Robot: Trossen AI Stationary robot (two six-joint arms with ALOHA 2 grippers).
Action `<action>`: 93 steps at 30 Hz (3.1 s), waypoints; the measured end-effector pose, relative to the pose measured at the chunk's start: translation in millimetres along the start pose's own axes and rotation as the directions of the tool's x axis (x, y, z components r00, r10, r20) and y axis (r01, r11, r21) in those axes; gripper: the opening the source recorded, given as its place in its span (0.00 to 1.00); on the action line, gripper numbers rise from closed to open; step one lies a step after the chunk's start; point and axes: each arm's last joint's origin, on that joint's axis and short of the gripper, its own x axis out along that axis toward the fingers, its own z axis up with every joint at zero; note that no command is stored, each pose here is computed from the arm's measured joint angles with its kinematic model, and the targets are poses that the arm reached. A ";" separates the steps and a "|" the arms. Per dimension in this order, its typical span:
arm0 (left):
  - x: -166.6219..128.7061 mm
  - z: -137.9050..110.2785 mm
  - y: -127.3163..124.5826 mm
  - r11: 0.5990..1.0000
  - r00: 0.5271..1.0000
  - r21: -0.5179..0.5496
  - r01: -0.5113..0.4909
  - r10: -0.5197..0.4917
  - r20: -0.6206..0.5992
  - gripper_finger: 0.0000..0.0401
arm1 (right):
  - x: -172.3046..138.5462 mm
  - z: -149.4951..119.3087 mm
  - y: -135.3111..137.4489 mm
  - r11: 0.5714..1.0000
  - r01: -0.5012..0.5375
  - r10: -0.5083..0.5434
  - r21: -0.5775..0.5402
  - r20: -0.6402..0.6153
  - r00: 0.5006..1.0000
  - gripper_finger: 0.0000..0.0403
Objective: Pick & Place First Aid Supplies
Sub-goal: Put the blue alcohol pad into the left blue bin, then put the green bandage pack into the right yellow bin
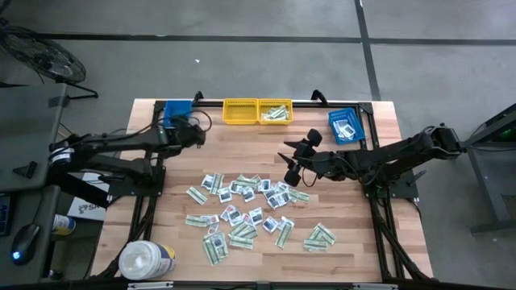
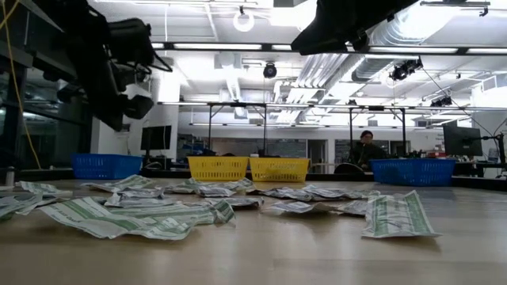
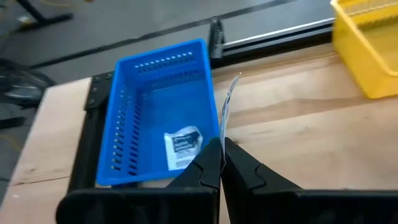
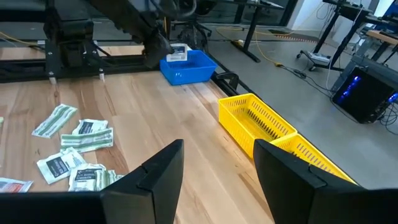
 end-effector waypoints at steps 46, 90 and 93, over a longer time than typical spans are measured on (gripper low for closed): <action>43.0 7.7 -5.2 0.996 0.992 0.094 -0.008 0.020 -0.124 0.43 | -4.1 -30.5 -4.7 1.000 0.001 -0.001 0.000 -0.273 0.962 0.47; -72.2 -37.0 -56.3 0.722 0.827 0.497 0.482 -0.562 0.014 0.43 | -13.4 -123.9 23.2 0.836 -0.524 0.458 0.162 -0.732 0.505 0.47; -72.2 -37.0 -56.3 0.722 0.827 0.495 0.482 -0.562 0.014 0.43 | -14.1 -131.6 21.4 0.837 -0.523 0.458 0.161 -0.728 0.510 0.47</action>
